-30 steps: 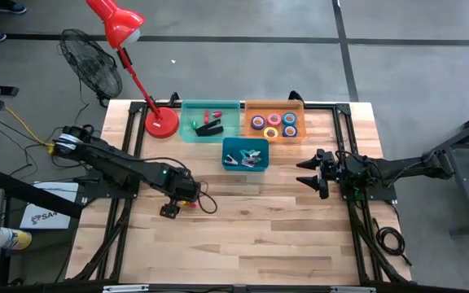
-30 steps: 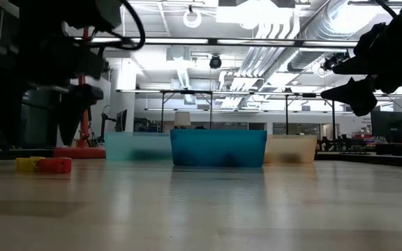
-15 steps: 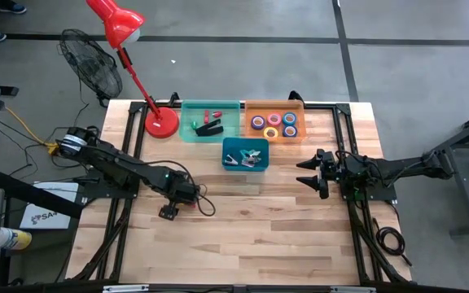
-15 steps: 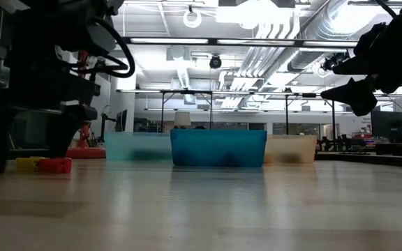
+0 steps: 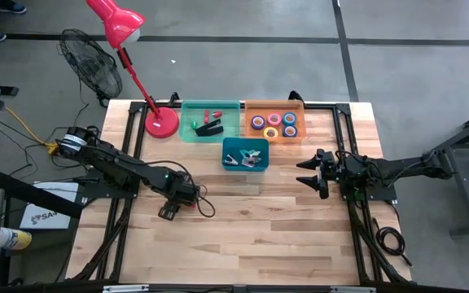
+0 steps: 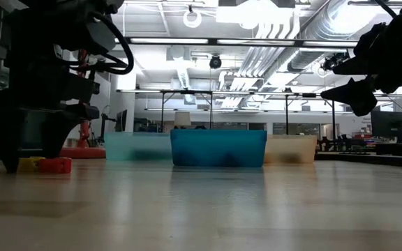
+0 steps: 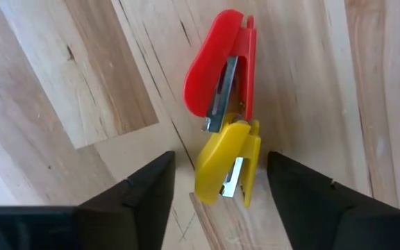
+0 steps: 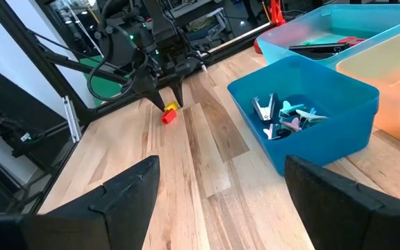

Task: Pick and place Stapler, Stapler remover, tape
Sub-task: Put the yellow stapler into the green bin

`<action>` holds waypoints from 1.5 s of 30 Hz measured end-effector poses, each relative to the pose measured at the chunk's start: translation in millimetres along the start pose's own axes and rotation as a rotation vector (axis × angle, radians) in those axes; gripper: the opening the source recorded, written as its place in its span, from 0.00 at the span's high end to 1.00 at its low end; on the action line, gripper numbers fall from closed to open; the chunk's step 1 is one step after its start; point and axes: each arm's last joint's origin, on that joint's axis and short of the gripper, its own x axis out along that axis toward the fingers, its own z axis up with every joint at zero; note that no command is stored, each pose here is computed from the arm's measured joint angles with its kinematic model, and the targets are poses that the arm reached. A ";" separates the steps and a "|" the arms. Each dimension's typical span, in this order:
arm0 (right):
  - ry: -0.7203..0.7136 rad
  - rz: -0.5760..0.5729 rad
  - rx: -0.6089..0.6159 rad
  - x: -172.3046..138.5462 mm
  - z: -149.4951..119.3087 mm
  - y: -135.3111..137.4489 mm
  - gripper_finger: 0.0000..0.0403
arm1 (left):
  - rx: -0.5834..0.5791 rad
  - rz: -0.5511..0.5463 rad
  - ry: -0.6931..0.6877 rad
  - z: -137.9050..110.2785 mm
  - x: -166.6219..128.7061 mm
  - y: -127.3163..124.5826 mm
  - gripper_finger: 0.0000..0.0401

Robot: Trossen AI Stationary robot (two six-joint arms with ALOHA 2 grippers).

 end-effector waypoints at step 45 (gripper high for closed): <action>0.000 -0.001 0.000 0.0 -0.1 -0.1 0.26 | -0.083 0.455 -0.030 26.6 -40.6 48.4 0.83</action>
